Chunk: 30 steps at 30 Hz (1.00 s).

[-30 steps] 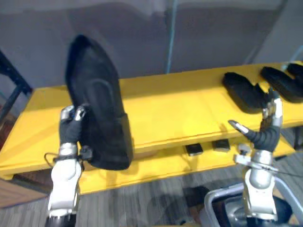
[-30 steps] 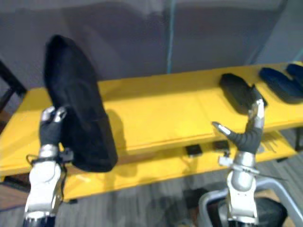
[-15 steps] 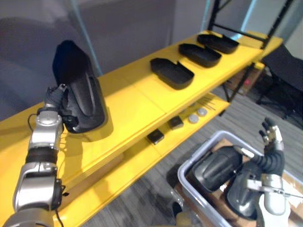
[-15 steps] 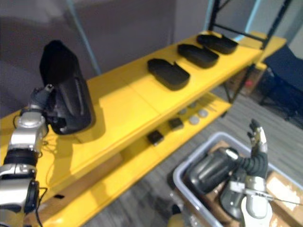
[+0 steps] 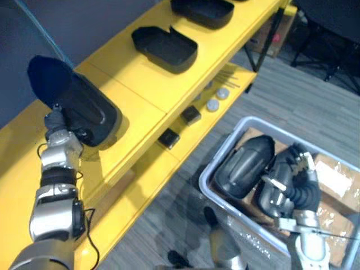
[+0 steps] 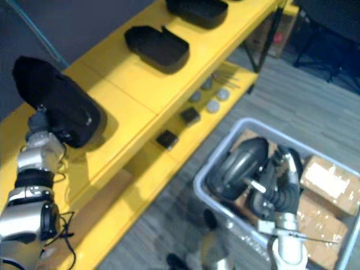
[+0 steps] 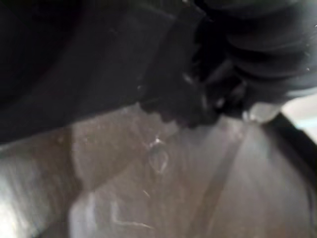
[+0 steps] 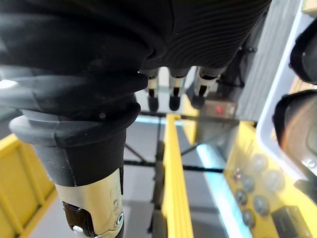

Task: Walk over and take plastic housings, then place them on the shelf

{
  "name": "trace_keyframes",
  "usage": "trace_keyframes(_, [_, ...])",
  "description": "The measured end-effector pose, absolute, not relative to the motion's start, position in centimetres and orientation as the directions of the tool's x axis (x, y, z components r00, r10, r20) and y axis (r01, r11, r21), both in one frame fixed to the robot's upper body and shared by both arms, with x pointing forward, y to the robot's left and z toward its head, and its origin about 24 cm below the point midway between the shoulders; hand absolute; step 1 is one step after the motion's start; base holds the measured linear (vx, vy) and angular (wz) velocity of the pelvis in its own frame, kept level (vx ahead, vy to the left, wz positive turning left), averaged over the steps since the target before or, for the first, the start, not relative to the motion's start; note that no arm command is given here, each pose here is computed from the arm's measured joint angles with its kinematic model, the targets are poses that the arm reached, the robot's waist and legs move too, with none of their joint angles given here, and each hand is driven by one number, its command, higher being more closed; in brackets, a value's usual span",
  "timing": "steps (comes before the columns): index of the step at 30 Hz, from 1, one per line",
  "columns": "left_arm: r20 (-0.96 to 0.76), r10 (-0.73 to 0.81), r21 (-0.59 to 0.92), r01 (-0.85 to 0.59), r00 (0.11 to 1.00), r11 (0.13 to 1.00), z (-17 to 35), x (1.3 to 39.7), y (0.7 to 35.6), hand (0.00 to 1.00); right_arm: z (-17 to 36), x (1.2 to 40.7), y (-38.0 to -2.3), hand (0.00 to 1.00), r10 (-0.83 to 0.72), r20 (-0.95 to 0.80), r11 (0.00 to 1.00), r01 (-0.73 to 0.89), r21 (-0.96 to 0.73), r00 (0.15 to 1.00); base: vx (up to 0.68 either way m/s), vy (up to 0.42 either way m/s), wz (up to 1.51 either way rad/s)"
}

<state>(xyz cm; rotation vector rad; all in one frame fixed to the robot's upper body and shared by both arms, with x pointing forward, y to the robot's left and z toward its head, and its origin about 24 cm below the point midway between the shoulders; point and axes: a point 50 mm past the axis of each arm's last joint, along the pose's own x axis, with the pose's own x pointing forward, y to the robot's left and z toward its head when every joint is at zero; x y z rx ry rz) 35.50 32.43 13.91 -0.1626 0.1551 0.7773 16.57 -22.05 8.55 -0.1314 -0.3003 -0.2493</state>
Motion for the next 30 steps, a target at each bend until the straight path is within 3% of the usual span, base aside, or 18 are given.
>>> trace_keyframes(5, [-0.215, 0.708, -0.130, -0.739, 0.672, 0.662, 14.2, 35.4, 32.6, 1.00, 8.6, 16.7, -21.4, 0.00, -0.197, 0.309, 0.969, 0.233, -0.086, 0.931, -0.05, -0.022, -0.03])
trace_keyframes(6, [-0.223, 0.714, -0.145, -0.747, 0.664, 0.649, 14.4, 35.4, 32.8, 0.00, 8.7, 16.8, -21.4, 0.00, -0.194, 0.309, 0.970, 0.228, -0.079, 0.931, -0.05, -0.018, -0.01])
trace_keyframes(23, [-0.178, 0.794, -0.077, -0.813, 0.581, 0.578, 16.8, 34.8, 34.4, 0.00, 9.0, 16.7, -20.6, 0.00, -0.131, 0.295, 0.986, 0.156, -0.065, 0.947, -0.05, -0.016, 0.00])
trace_keyframes(27, [-0.106, 0.851, -0.080, -0.857, 0.514, 0.508, 18.3, 34.2, 35.1, 0.00, 9.0, 16.7, -20.6, 0.00, -0.132, 0.292, 0.986, 0.156, -0.060, 0.947, -0.02, -0.006, 0.00])
trace_keyframes(30, [-0.007, 0.910, -0.095, -0.906, 0.414, 0.412, 20.1, 33.2, 36.3, 0.00, 8.8, 16.5, -20.7, 0.00, -0.129, 0.285, 0.986, 0.153, -0.062, 0.950, 0.00, 0.000, 0.00])
